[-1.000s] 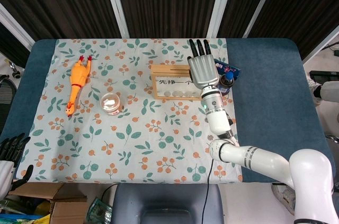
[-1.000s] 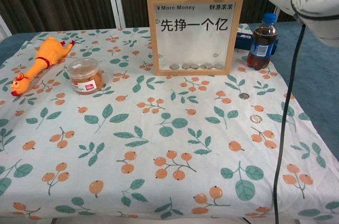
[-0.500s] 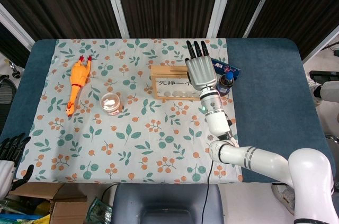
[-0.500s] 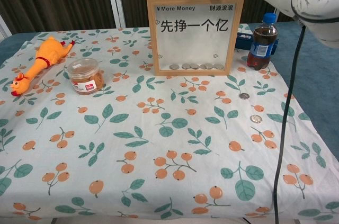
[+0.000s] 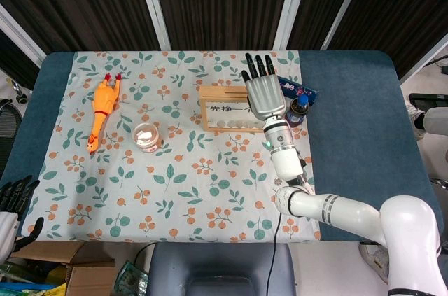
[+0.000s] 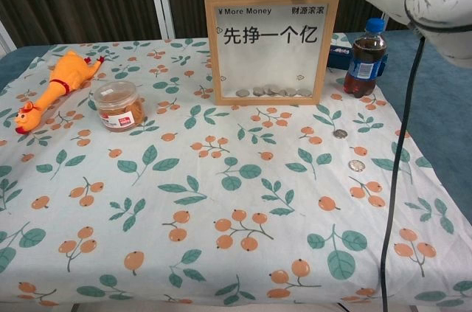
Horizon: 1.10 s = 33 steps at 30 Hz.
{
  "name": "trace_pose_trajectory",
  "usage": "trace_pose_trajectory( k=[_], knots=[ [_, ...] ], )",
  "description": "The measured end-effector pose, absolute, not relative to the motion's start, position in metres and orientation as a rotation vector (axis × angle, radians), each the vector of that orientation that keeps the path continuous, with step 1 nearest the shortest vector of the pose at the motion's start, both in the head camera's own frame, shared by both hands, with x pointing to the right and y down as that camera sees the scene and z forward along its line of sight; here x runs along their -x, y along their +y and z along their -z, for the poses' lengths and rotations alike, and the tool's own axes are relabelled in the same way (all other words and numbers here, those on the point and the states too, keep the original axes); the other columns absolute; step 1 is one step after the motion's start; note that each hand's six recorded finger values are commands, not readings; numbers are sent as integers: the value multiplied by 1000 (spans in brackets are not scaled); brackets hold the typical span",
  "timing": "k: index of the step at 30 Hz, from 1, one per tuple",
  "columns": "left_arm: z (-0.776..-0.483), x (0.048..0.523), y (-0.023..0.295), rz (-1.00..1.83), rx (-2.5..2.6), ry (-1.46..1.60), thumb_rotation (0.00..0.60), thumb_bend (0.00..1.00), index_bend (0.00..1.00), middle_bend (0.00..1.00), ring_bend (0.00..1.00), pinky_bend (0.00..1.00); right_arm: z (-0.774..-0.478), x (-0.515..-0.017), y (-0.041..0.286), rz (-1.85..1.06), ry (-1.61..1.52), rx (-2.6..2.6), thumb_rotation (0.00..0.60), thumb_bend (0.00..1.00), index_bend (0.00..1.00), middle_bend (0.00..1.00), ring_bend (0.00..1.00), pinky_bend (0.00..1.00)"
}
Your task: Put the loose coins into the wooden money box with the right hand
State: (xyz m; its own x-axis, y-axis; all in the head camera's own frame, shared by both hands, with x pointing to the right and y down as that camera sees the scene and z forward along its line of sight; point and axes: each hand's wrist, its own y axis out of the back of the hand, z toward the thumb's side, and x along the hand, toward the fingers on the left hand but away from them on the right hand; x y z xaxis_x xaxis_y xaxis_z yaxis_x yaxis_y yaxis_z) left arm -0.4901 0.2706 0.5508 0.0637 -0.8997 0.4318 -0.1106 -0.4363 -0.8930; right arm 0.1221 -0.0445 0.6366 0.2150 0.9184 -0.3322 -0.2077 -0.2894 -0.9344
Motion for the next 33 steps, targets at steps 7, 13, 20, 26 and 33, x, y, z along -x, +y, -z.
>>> trace_pose_trajectory(
  k=[7, 13, 20, 26, 33],
  knots=[
    [-550, 491, 271, 1439, 1646, 1029, 600, 439, 0, 0, 0, 0, -617, -125, -31, -1227, -760, 1446, 600, 621, 364, 83, 0, 0],
    [-550, 490, 271, 1443, 1642, 1028, 600, 440, 0, 0, 0, 0, -594, -158, 20, -1089, -809, 1507, 600, 553, 409, 84, 0, 0],
    [-550, 488, 271, 1442, 1635, 1024, 600, 439, 0, 0, 0, 0, -599, -228, 113, -1105, -792, 1651, 600, 551, 461, 81, 0, 0],
    [-550, 487, 272, 1438, 1643, 1020, 600, 438, 0, 0, 0, 0, -624, -258, 160, -1141, -727, 1703, 600, 551, 530, 75, 0, 0],
    [-546, 490, 272, 1429, 1636, 1040, 600, 438, 0, 0, 0, 0, -678, -276, 192, -1222, -625, 1749, 600, 551, 560, 77, 0, 0]
  ],
)
